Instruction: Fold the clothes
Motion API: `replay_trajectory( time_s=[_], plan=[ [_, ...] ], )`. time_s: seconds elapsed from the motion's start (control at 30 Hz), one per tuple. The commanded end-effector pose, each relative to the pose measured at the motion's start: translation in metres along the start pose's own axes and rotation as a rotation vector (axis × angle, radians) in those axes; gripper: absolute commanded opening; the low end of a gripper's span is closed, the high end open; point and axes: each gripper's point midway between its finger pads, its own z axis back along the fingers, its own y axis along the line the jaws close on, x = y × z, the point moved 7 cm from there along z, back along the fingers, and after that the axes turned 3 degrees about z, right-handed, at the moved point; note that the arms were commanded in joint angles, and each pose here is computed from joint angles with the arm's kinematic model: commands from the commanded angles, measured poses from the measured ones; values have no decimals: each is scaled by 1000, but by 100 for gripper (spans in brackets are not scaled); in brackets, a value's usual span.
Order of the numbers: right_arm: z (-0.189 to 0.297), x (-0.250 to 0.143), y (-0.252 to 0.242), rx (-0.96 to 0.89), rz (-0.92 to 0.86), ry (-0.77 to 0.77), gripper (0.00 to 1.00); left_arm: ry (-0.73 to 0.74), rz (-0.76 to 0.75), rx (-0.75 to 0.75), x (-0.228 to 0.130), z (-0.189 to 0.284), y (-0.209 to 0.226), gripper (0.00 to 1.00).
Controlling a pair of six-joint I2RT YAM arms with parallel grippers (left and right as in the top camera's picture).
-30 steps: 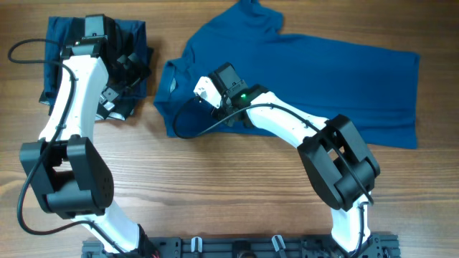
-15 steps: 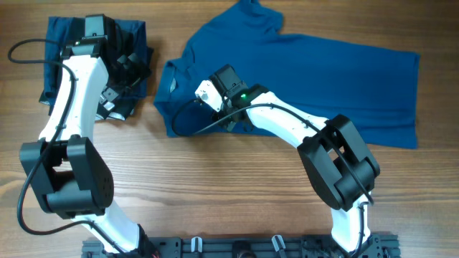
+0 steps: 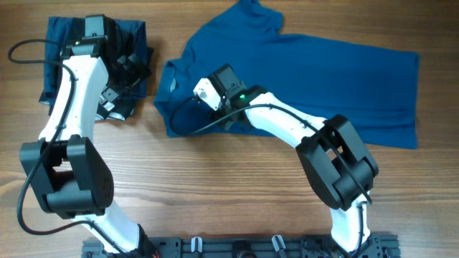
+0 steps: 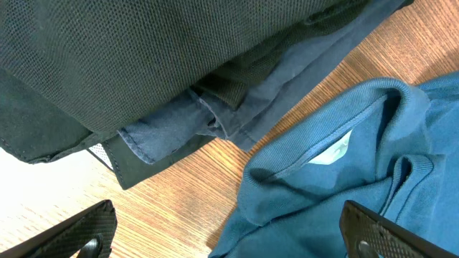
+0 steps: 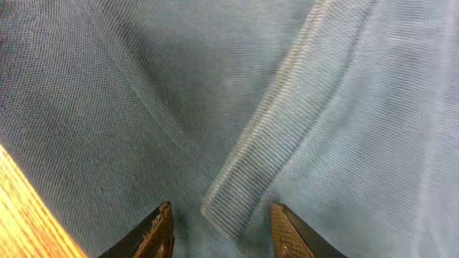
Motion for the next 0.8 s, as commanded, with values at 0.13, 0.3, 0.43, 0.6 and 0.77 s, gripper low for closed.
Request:
replay_trajectory(
  time_s=[0.13,0.3,0.43,0.6,0.77],
  plan=[
    [-18,-6,13,-51,-27,57,40,9,3,5,2,-4,2,100],
    [-15,-4,9,-81,-49,65,14,9,3,5,2,-4,2,100],
    [-2,13,0,-109,-76,41,4,9,3,5,2,-4,2,100],
    [14,27,-25,-146,-95,-11,4,10,3,5,2,-4,2,100],
    [18,20,-56,-195,-110,-35,4,10,3,5,2,-4,2,100]
  ],
)
